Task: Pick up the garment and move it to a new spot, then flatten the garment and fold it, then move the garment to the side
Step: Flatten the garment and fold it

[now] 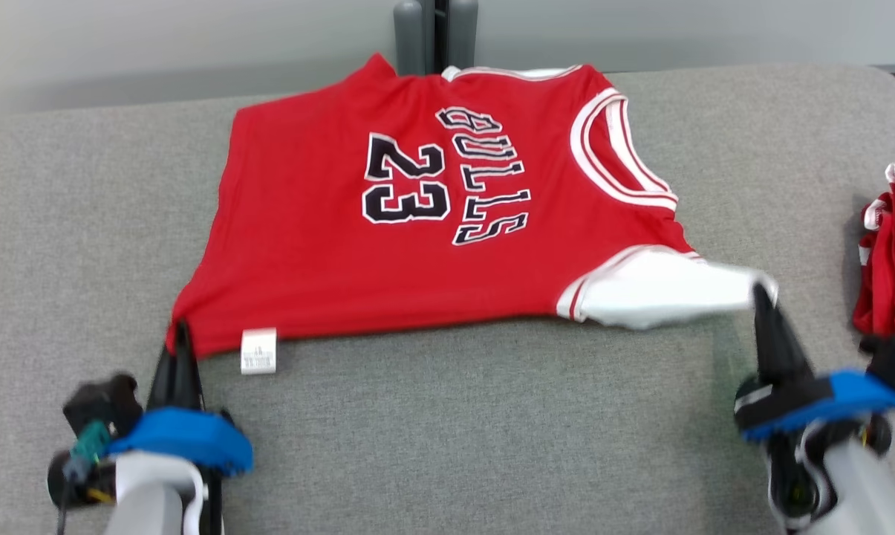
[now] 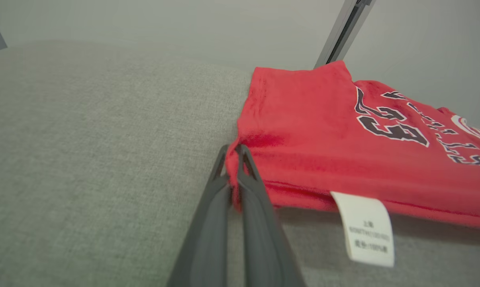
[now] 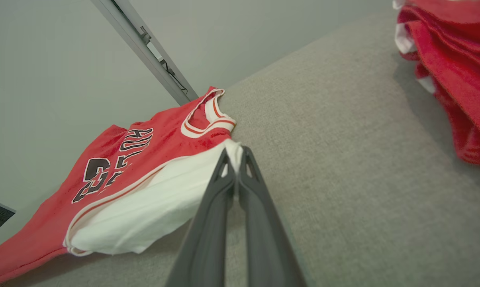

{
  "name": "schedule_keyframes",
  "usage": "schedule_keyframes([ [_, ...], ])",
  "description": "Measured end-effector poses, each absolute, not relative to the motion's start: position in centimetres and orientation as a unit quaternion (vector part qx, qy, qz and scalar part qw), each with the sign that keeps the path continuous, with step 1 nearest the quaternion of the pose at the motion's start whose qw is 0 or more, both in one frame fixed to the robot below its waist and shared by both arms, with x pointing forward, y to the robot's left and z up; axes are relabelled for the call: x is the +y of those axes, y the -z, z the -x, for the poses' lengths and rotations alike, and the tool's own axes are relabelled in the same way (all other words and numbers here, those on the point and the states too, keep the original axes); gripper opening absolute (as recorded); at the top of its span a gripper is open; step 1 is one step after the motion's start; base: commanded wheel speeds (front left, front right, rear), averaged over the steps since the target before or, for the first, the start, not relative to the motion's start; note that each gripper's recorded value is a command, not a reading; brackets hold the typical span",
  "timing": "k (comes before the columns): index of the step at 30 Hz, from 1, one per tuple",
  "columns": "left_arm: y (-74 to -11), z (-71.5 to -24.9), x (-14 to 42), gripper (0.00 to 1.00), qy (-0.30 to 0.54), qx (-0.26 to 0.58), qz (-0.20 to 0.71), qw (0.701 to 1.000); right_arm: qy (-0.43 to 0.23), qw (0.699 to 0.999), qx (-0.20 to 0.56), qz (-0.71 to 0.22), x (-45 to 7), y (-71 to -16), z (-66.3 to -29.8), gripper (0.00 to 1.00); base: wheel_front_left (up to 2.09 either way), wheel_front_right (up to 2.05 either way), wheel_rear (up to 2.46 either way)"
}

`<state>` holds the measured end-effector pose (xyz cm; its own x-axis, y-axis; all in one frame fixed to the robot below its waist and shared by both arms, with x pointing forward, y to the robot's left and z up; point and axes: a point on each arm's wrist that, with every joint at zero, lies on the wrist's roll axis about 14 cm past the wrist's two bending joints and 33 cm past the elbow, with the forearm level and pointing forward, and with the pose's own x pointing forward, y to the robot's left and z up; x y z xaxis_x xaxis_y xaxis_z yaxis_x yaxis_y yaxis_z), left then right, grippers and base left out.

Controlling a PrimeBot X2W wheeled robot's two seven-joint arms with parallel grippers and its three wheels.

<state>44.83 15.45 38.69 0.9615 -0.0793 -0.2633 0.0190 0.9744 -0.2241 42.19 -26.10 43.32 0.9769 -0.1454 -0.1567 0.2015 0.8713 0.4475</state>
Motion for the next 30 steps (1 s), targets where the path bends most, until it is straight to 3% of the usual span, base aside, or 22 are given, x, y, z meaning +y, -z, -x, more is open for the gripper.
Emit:
schedule_keyframes([
  [9,-35.7,-36.4,16.5,0.00,0.002,0.198,0.107,0.974,0.129,0.945,0.151,-0.259,-25.6,-37.5,-32.0,0.00,0.00,0.00,0.00],
  [17,-34.1,-30.9,16.6,0.00,0.000,0.236,0.106,0.966,0.145,0.935,0.175,-0.273,-25.4,-36.1,-26.3,0.00,0.00,0.00,0.00],
  [23,-35.2,-31.0,15.7,0.00,0.018,0.219,0.106,0.970,0.130,0.938,0.143,-0.288,-24.9,-38.0,-27.8,0.00,0.00,0.00,0.00],
  [30,-41.1,-37.6,13.7,0.00,0.055,0.111,0.117,0.985,0.095,0.946,0.056,-0.304,-24.5,-43.0,-34.5,0.00,0.00,0.00,0.00],
])
